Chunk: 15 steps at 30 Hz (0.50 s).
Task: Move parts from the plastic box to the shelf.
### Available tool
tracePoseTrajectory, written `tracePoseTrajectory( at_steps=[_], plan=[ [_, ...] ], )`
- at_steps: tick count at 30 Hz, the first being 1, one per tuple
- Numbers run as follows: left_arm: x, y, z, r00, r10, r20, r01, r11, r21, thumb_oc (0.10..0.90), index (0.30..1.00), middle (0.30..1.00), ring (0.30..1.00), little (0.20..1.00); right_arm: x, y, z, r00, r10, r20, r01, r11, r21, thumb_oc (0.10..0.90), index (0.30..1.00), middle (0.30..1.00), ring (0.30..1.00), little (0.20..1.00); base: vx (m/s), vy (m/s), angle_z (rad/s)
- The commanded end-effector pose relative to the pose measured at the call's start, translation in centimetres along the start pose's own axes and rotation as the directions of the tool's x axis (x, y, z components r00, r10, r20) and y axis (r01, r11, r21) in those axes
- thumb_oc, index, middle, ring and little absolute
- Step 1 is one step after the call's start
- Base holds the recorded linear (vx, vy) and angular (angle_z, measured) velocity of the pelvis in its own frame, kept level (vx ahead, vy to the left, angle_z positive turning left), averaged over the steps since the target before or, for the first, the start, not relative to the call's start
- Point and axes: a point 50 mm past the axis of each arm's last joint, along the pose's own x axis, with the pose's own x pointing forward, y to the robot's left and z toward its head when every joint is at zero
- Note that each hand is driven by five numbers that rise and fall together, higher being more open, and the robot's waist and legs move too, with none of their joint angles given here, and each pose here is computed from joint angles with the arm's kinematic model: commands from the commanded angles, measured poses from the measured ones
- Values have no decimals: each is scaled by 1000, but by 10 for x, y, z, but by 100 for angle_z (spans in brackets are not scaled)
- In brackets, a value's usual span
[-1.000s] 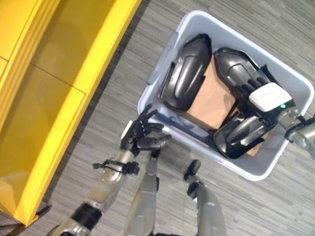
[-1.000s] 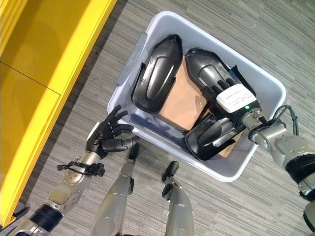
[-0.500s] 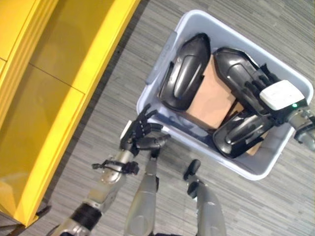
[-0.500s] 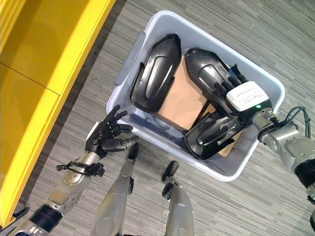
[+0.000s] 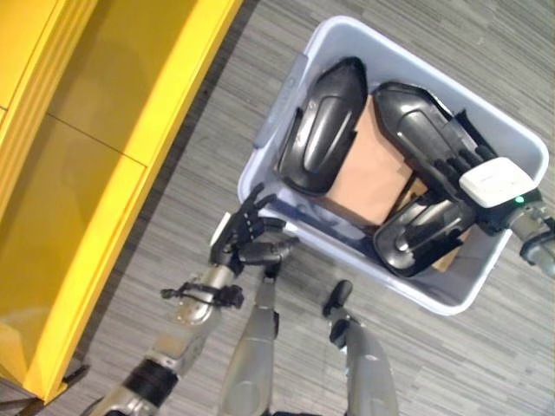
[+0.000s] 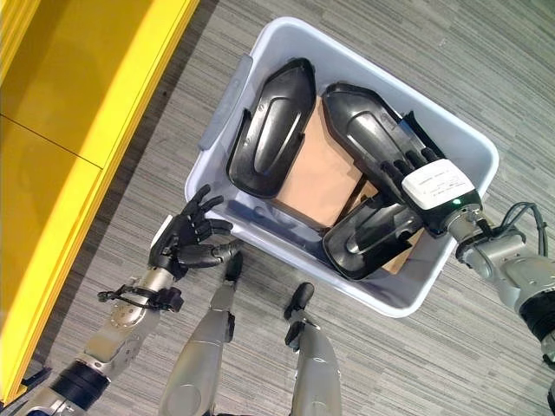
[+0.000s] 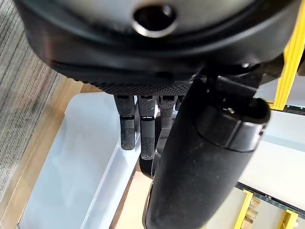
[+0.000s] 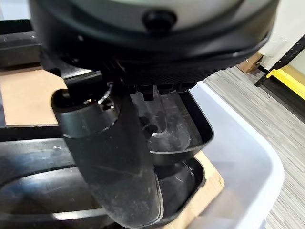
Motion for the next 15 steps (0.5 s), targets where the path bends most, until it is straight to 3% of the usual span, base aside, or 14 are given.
tracePoseTrajectory(
  at_steps=[1,15],
  plan=[
    [-6,-6,-4,1000,-24,-3,24,1000,-2,900,1000,1000,1000,1000,-1,-46,-49,980,-141,-144,123,984,-127,900,1000,1000,1000,1000,0,0,0],
    [-7,-6,-2,999,-36,4,36,999,-2,900,1000,1000,1000,1000,2,-45,-67,960,-139,-244,105,983,-148,900,1000,1000,1000,1000,-1,-2,-1]
  ],
)
